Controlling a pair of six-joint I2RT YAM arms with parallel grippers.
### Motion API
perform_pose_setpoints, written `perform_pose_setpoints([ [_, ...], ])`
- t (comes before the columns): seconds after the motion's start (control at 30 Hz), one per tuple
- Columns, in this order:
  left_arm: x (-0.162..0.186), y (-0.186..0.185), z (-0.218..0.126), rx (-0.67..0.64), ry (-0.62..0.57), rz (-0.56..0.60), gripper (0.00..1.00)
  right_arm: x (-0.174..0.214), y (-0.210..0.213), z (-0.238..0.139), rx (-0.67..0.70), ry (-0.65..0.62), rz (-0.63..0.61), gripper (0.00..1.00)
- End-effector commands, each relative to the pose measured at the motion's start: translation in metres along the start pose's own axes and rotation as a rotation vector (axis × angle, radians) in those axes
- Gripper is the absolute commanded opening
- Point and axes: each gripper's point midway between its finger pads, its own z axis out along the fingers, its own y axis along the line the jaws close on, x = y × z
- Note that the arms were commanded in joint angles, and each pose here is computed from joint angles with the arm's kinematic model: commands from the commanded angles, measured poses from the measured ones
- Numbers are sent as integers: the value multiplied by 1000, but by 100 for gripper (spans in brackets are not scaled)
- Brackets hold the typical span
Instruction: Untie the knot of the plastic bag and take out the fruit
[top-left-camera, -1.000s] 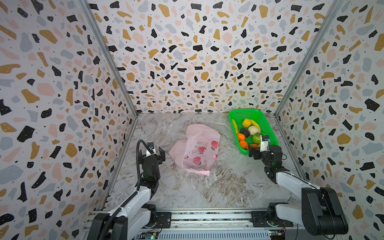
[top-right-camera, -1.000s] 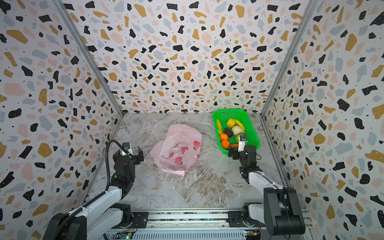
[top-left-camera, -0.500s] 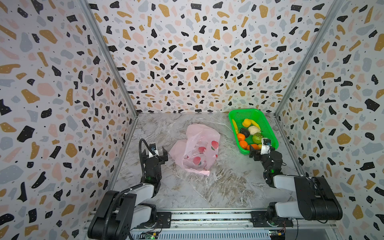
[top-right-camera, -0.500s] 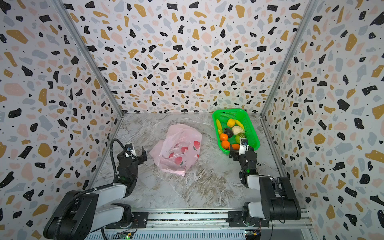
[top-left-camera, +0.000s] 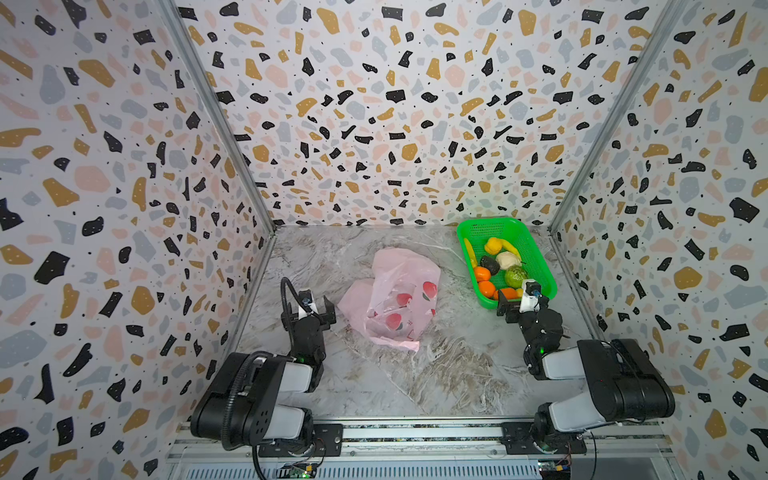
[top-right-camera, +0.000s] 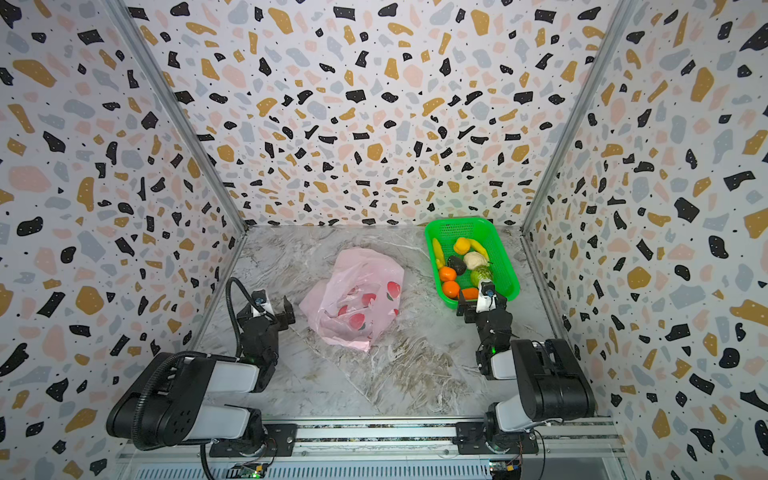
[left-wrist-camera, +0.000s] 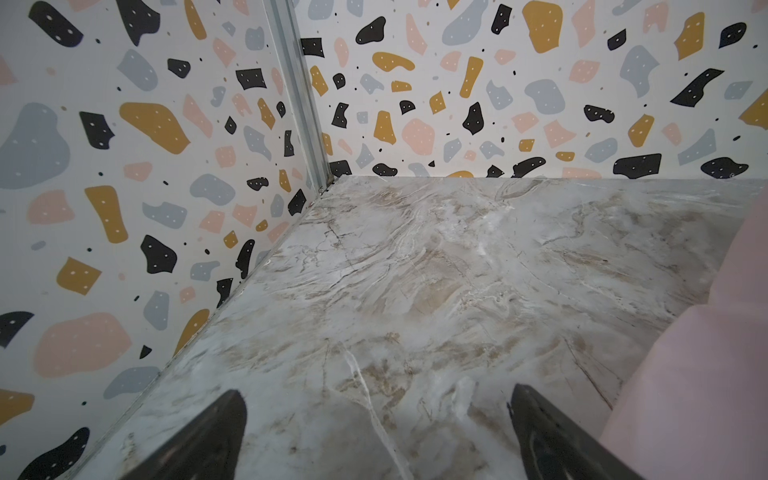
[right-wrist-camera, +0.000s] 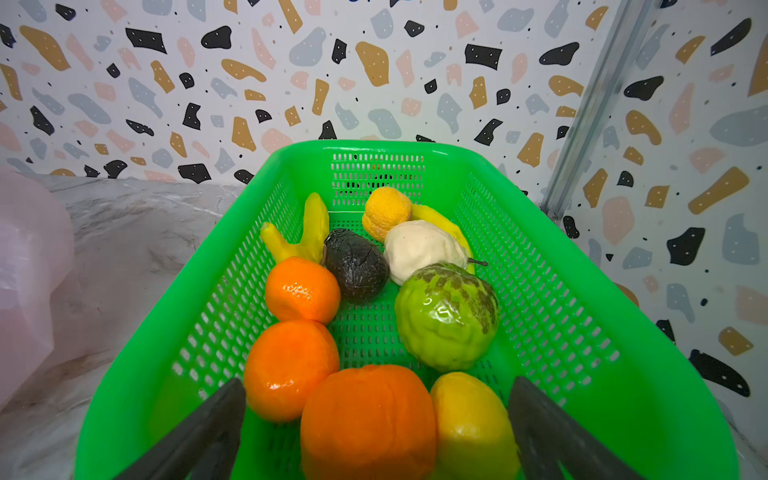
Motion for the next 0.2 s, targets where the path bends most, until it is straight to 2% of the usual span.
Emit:
perform_pose_setpoints([
  [0.0, -21, 6, 2, -31, -73, -50, 100, 7, 0, 3, 14, 34, -26, 99],
  [0.17, -20, 6, 3, -31, -69, -49, 100, 7, 0, 2, 11, 32, -25, 99],
])
